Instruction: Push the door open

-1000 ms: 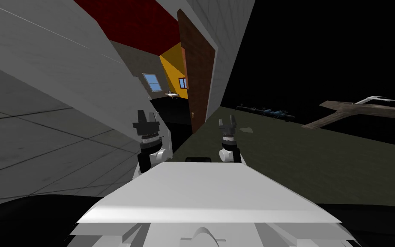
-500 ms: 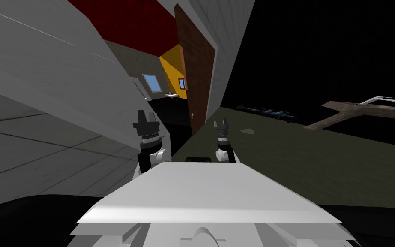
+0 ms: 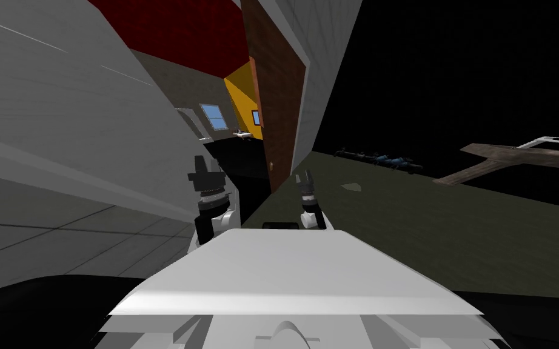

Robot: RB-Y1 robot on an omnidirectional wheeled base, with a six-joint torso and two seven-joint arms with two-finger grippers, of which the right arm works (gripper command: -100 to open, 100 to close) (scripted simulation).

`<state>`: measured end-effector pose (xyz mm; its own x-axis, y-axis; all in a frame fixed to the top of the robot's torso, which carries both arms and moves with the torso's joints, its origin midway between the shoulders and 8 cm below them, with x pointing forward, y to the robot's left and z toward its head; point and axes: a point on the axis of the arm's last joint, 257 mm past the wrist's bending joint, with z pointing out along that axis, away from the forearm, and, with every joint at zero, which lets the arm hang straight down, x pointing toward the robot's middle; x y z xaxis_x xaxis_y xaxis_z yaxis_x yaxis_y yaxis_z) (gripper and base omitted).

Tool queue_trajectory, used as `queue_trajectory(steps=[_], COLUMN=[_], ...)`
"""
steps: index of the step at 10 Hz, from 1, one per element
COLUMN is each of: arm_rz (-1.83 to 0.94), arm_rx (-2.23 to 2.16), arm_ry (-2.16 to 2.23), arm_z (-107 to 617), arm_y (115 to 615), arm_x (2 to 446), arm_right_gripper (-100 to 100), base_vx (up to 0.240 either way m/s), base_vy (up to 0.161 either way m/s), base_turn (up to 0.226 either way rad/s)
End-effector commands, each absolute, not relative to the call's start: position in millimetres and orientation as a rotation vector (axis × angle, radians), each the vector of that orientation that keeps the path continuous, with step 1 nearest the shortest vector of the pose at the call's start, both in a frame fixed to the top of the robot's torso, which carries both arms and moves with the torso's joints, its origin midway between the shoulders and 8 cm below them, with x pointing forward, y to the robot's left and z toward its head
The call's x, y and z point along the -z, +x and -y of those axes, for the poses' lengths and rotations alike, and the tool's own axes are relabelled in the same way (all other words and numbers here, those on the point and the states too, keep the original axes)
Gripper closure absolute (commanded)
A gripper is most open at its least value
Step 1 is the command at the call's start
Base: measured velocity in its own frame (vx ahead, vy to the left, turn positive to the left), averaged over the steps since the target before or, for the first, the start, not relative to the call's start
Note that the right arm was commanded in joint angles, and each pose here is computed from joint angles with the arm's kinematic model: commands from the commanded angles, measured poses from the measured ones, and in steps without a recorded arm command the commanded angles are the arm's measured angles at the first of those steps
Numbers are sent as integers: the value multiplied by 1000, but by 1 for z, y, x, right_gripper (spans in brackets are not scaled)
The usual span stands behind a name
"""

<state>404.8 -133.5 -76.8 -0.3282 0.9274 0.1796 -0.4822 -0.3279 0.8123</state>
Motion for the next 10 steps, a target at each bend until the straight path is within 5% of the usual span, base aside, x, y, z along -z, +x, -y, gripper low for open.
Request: queue_trajectory(steps=[1, 10], arm_rz=[-848, -1062], arm_rx=[-1835, -1913], arm_ry=[820, 829], arm_z=[120, 45], arm_y=[407, 408], arm_x=[86, 157], arm_right_gripper=[-100, -100], base_vx=[136, 134], base_vy=[-15, -13], base_turn=[-4, -4])
